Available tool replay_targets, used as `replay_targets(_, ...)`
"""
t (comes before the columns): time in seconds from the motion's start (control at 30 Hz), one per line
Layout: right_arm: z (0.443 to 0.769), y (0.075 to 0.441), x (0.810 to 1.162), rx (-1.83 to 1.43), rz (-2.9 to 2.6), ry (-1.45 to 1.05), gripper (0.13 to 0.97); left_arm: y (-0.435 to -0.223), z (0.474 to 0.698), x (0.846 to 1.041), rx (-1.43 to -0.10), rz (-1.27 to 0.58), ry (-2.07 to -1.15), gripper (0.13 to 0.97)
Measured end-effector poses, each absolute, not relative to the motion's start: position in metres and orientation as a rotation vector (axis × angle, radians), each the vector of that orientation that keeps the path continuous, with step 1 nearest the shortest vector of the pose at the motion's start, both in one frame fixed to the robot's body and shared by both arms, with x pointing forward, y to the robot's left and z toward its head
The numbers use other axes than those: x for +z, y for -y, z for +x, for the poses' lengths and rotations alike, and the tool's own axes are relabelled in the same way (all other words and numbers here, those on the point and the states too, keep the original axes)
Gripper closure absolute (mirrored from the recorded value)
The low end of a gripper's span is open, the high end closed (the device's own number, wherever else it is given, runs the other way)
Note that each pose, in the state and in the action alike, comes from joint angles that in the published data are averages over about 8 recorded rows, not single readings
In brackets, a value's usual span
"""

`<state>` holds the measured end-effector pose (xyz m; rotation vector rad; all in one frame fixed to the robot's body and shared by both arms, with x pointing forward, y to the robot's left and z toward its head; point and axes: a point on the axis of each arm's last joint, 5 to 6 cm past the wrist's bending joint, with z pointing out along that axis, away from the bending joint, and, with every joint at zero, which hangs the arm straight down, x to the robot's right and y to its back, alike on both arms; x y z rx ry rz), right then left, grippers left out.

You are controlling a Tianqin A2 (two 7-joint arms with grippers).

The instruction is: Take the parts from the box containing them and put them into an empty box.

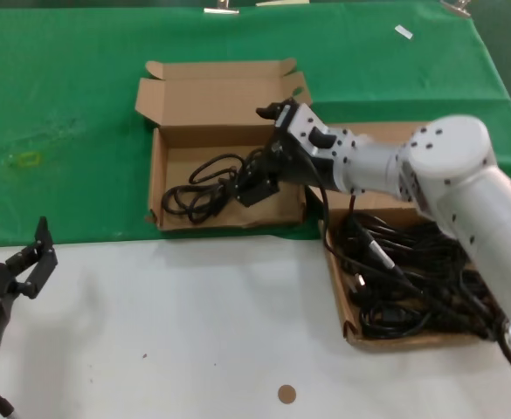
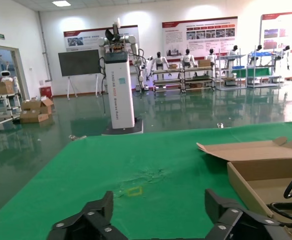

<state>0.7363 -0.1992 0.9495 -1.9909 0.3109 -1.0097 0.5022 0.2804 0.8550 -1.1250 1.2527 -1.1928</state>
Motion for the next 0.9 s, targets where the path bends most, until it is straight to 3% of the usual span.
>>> replay_targets(0.2,0.718,0.204,0.925,-1.037,-1.900,-0.416,0.130,-0.280,0.502,0.855,-1.193,-1.125,-1.253,0.417)
replay_targets(0.5,0.684,0.216,0.895,-1.079,-1.764,-0.578,0.130,-0.280,0.502,0.855,-1.193,-1.125,-1.253,0.250)
replay_targets(0.63,0.667,0.222,0.884,-1.098,-1.704,-0.650,0.130,-0.280,0.502,0.855,-1.193,-1.125,-1.253,0.250)
replay_targets(0.9,0.630,0.237,0.867,-1.136,-1.586,-0.790,0.130,-0.280,0.502,0.855,-1.193,-1.125,-1.253,0.155)
